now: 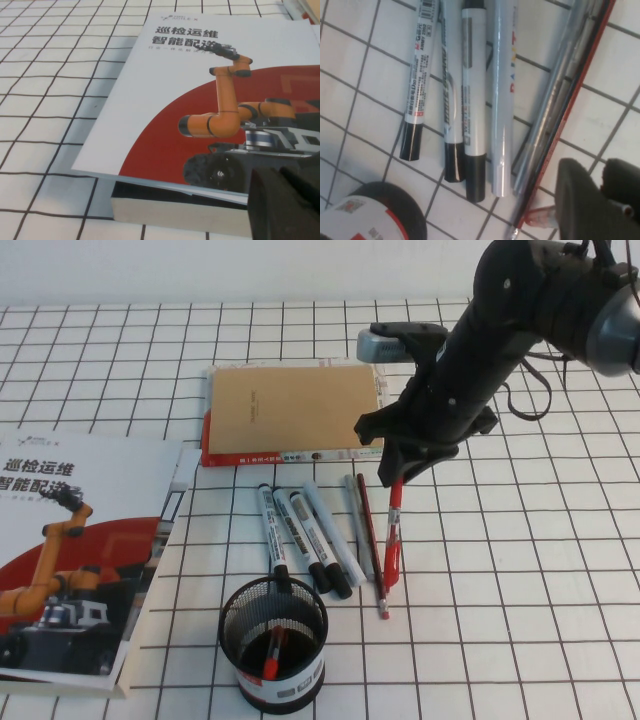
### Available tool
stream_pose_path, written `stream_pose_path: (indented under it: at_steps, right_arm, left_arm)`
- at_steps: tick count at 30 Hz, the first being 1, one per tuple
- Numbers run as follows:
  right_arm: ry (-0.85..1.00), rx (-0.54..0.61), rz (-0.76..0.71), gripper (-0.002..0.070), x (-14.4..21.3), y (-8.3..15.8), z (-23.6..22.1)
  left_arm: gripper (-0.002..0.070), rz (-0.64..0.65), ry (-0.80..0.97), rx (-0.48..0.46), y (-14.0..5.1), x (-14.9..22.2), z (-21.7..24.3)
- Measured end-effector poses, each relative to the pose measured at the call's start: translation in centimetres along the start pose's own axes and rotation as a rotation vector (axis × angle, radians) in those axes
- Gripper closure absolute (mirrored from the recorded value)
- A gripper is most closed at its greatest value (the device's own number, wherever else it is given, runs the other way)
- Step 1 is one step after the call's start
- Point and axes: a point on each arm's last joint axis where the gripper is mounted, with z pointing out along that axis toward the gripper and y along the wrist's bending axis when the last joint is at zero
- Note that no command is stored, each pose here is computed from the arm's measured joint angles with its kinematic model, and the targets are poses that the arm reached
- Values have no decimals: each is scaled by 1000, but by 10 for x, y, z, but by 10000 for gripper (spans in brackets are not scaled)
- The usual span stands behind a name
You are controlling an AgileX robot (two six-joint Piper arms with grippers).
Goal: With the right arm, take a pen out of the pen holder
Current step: 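Take a marker out of the pen holder and lay it on the table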
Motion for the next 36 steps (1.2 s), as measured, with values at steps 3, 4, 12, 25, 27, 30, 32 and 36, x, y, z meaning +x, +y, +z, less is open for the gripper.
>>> stream_pose_path:
  at_steps: [3,4,12,25,27,30,32,36]
  right_arm:
    - [11,-15,16,606,-2,-3,7]
    - [18,-17,21,607,-2,-5,10]
    - [53,-32,51,606,-5,-13,30]
    - [88,-37,72,607,-6,-20,53]
    - [65,-46,77,605,-8,-19,53]
    - [27,-49,81,586,-12,-19,54]
    - [13,-50,82,563,-13,-19,54]
    - [7,-50,82,498,-14,-19,54]
  left_arm:
    - [678,0,0,0,0,0,0]
    - [678,0,0,0,0,0,0]
    - [678,0,0,0,0,0,0]
    - [678,0,0,0,0,0,0]
    - [678,0,0,0,0,0,0]
    - [678,0,0,0,0,0,0]
    - [678,0,0,0,0,0,0]
    - [678,0,0,0,0,0,0]
